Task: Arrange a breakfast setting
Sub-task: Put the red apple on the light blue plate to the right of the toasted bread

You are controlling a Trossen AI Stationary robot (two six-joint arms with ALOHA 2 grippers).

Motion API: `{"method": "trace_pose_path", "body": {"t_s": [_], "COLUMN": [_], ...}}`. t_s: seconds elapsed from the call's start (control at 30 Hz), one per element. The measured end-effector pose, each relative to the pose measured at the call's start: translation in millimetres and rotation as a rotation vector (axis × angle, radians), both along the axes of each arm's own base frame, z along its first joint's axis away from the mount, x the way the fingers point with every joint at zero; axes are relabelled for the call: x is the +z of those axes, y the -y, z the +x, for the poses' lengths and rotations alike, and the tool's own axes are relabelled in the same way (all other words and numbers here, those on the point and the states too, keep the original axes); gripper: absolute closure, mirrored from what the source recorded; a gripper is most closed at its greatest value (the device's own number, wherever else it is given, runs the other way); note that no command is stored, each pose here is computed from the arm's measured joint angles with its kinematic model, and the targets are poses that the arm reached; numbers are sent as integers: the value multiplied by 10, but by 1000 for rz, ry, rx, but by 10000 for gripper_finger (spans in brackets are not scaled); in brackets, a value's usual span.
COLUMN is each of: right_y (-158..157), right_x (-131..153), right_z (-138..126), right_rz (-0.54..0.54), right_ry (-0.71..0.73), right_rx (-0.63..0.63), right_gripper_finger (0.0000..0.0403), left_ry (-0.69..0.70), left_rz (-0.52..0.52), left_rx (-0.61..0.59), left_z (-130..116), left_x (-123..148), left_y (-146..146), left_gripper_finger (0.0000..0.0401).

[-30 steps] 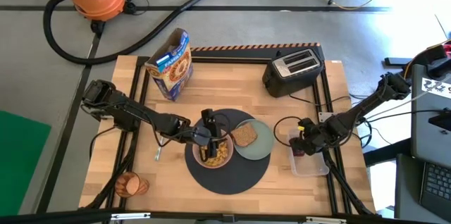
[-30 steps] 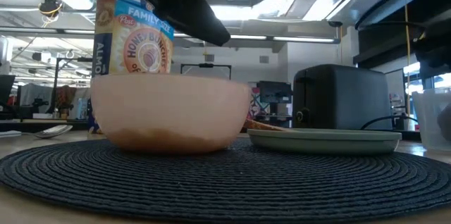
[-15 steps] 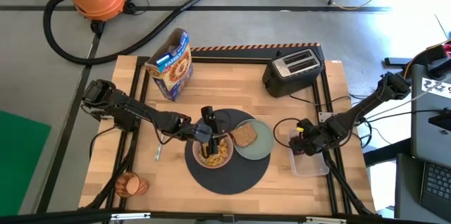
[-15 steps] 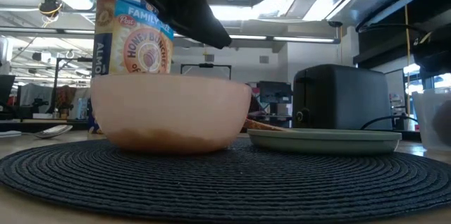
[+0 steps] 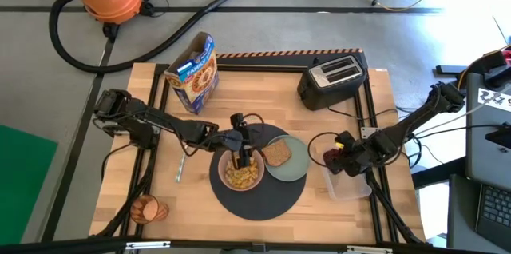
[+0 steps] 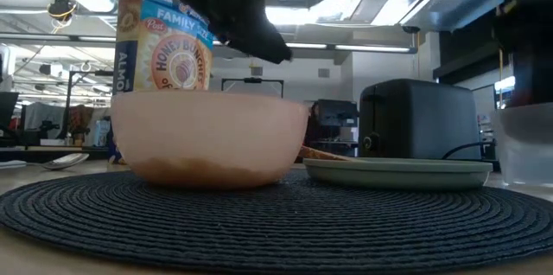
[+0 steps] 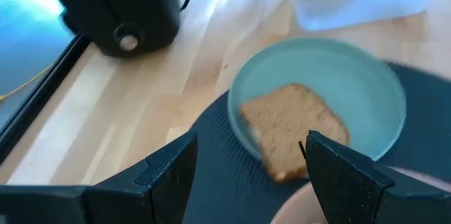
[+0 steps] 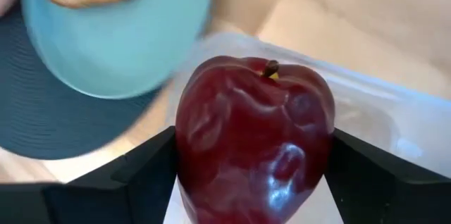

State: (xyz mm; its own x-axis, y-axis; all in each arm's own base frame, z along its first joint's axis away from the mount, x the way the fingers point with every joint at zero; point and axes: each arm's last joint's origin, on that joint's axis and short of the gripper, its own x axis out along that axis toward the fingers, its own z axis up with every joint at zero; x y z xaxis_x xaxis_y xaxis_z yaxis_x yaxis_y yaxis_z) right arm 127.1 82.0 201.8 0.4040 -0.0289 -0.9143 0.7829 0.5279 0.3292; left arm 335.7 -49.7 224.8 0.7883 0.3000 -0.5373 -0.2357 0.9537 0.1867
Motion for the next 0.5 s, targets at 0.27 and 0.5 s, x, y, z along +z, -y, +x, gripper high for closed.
{"method": "trace_pose_path", "body": {"t_s": [0.27, 0.5], "right_y": [7, -76], "right_x": [409, 595], "right_z": [84, 305], "right_rz": [-221, -546], "right_ry": [143, 405], "right_rx": [121, 340], "right_gripper_finger": [109, 104], "left_ry": [227, 462], "left_rz": [-145, -121], "left_rx": [-232, -338], "left_z": [154, 369], "left_x": [204, 242], "left_y": [-78, -266], "left_gripper_finger": [147, 93]}}
